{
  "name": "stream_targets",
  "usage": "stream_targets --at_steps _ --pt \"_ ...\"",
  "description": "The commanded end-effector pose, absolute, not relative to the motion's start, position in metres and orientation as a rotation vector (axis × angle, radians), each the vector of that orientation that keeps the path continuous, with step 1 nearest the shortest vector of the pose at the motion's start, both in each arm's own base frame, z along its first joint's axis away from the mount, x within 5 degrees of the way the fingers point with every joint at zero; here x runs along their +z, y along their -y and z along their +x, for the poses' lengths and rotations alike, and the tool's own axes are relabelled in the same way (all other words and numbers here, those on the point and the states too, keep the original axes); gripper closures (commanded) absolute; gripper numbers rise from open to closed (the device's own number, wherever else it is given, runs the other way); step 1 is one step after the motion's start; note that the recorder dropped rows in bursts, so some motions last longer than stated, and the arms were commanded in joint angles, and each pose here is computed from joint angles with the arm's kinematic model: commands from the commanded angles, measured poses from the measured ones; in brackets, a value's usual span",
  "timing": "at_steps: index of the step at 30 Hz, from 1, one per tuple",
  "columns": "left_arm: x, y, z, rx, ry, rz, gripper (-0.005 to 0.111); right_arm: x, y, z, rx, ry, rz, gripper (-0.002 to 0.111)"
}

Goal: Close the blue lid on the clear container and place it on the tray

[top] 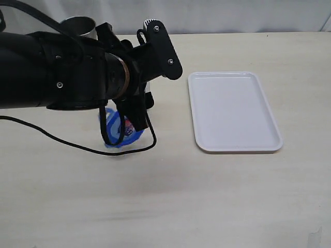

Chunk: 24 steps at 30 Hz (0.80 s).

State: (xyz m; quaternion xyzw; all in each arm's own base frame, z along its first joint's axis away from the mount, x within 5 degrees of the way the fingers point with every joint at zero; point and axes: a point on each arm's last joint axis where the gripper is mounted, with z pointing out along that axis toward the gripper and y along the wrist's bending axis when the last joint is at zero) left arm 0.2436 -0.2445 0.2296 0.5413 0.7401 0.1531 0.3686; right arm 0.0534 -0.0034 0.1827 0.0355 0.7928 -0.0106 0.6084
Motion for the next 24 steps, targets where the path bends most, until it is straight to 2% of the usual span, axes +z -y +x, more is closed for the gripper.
stream_targets --at_steps 1,7,11,15,19,21,24 --pt "0.232 0.241 0.244 0.416 -1.934 1.343 0.044 0.182 0.004 0.053 -0.028 -1.828 0.09 0.103" --pt "0.244 0.23 0.234 0.339 -2.075 1.212 0.045 0.182 0.004 0.053 -0.028 -1.828 0.09 0.103" --pt "0.267 0.213 0.215 0.218 -2.112 1.106 0.057 0.182 0.004 0.053 -0.028 -1.828 0.09 0.103" --pt "0.28 0.18 0.187 0.108 -2.167 0.948 0.068 0.182 0.004 0.053 -0.028 -1.828 0.09 0.103" --pt "0.267 0.148 0.165 0.05 -2.252 0.793 0.078 0.182 0.004 0.053 -0.028 -1.828 0.09 0.103" --pt "0.254 0.13 0.159 0.048 -2.342 0.625 0.078 0.182 0.004 0.053 -0.028 -1.828 0.09 0.103" --pt "0.233 0.112 0.158 0.068 -2.426 0.522 0.078 0.182 0.004 0.053 -0.028 -1.828 0.09 0.103"
